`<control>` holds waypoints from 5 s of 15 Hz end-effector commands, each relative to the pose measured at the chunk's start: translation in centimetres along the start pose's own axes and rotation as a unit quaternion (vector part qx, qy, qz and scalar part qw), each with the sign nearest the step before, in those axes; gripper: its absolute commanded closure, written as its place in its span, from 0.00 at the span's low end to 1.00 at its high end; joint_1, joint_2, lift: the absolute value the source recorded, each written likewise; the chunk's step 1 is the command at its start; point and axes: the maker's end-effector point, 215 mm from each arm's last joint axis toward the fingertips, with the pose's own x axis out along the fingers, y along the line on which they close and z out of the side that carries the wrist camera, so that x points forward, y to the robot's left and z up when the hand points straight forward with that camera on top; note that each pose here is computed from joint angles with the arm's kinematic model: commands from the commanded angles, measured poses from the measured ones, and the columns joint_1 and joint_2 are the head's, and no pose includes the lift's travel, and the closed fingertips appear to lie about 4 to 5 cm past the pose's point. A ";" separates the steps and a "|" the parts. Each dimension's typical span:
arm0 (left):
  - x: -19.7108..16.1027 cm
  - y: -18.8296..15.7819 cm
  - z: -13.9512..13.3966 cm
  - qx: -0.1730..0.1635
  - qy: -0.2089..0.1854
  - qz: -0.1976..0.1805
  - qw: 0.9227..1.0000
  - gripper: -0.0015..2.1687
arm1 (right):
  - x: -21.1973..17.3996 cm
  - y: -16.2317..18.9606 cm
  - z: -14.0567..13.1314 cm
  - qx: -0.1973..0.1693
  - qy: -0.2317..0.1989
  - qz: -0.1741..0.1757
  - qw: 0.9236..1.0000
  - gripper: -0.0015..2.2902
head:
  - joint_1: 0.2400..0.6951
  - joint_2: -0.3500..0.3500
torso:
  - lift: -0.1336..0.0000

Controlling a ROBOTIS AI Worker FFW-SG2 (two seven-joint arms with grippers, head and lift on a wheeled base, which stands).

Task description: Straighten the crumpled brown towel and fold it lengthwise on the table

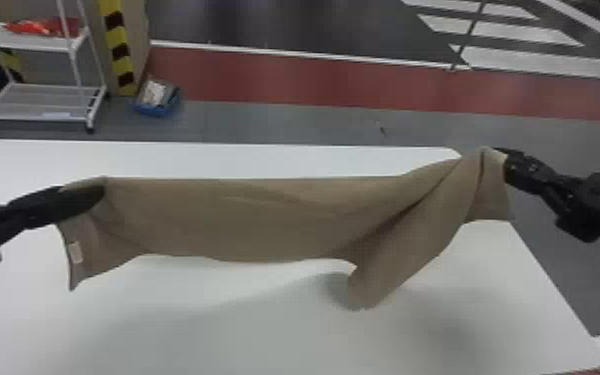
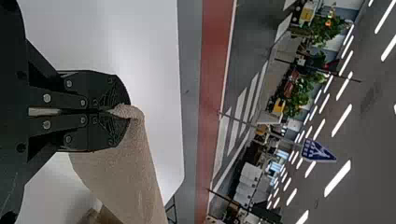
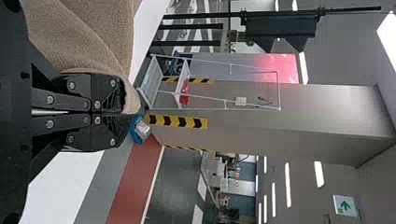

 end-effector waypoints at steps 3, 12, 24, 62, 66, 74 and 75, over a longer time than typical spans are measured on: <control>-2.5 -2.0 1.4 0.021 -0.016 -0.023 0.999 0.79 | -2.5 0.2 1.3 -0.005 -0.011 -0.002 1.000 0.94 | 0.95 0.21 | 0.07; 7.3 4.4 -4.0 0.031 0.075 0.045 0.996 0.79 | 11.6 -0.7 -7.3 -0.014 0.111 -0.018 0.994 0.94 | 1.00 0.26 | 0.07; 8.2 6.3 -9.0 0.046 0.120 0.139 0.982 0.01 | 6.9 -6.0 -13.3 -0.026 0.192 -0.194 0.962 0.03 | 1.00 0.25 | 0.07; 4.6 6.8 -9.9 0.028 0.107 0.150 0.982 0.02 | 1.9 19.1 -18.4 -0.030 0.456 0.148 0.877 0.21 | 1.00 0.45 | 0.07; 4.3 6.6 -10.2 0.027 0.109 0.151 0.982 0.02 | 2.2 20.8 -19.4 -0.047 0.468 0.161 0.868 0.21 | 1.00 0.50 | 0.07; 4.1 6.8 -9.9 0.026 0.104 0.152 0.983 0.02 | 1.3 18.6 -19.6 -0.072 0.485 0.136 0.861 0.25 | 1.00 0.48 | 0.07; 4.1 6.8 -9.9 0.026 0.104 0.152 0.983 0.02 | 1.3 18.5 -19.5 -0.074 0.486 0.135 0.860 0.25 | 1.00 0.48 | 0.07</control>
